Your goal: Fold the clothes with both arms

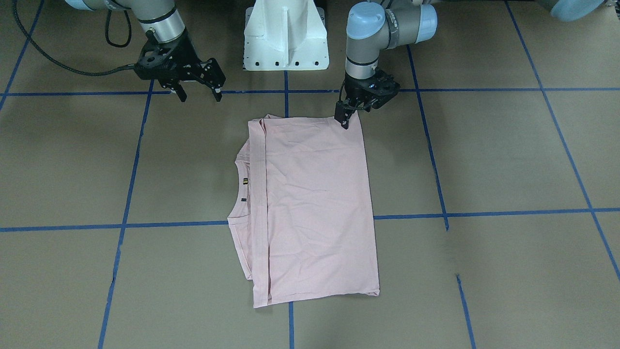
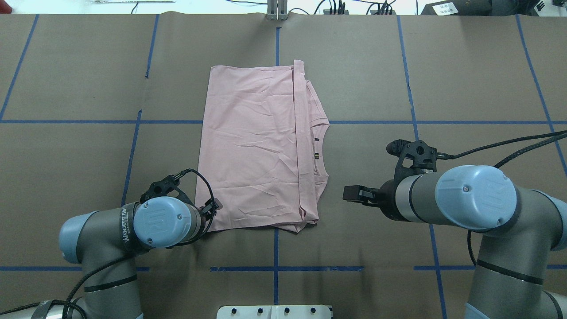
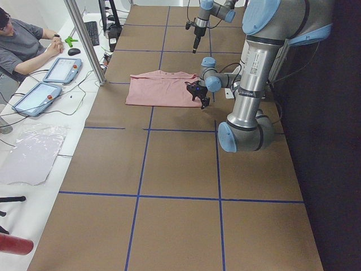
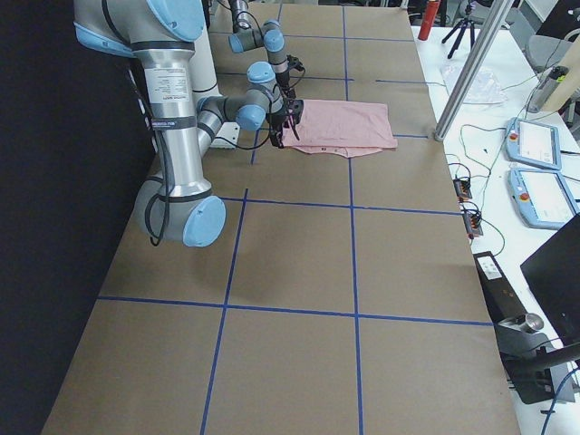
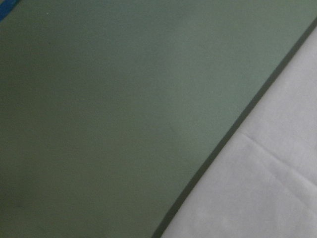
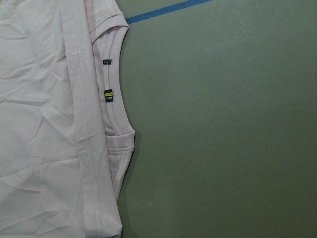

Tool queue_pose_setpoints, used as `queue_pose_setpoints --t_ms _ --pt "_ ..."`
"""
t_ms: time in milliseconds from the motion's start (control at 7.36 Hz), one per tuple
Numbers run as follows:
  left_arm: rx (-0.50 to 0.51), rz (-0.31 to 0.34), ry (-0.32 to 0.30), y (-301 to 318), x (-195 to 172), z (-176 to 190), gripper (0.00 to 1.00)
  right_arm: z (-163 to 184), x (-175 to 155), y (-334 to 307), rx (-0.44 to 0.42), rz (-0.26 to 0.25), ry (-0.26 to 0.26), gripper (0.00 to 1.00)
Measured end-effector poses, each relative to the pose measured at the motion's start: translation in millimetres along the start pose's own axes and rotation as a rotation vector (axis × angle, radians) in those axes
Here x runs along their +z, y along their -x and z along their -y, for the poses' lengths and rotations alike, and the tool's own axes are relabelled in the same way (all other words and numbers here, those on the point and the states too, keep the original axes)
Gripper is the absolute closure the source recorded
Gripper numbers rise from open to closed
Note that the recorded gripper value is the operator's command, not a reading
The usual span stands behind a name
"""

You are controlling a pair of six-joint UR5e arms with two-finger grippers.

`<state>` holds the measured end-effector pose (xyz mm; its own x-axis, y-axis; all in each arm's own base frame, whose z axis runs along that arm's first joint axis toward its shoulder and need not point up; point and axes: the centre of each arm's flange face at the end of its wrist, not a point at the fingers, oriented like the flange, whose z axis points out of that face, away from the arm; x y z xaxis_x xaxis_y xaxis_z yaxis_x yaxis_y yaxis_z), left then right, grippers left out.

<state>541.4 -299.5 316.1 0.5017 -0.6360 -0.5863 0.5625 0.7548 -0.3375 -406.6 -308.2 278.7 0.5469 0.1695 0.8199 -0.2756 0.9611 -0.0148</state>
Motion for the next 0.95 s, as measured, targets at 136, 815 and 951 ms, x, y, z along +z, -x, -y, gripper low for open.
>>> queue_pose_setpoints --t_ms 136,815,951 --pt "0.002 0.000 0.002 0.4 -0.1 -1.4 0.15 0.6 -0.2 -0.2 0.001 0.000 -0.001 0.00" --pt "0.004 -0.009 0.009 -2.2 -5.2 -5.1 0.51 3.5 -1.1 -0.8 0.004 0.000 -0.006 0.00" --pt "0.004 -0.010 0.010 -2.5 -5.8 -5.1 0.54 3.6 -1.2 -0.8 0.004 0.000 -0.006 0.00"
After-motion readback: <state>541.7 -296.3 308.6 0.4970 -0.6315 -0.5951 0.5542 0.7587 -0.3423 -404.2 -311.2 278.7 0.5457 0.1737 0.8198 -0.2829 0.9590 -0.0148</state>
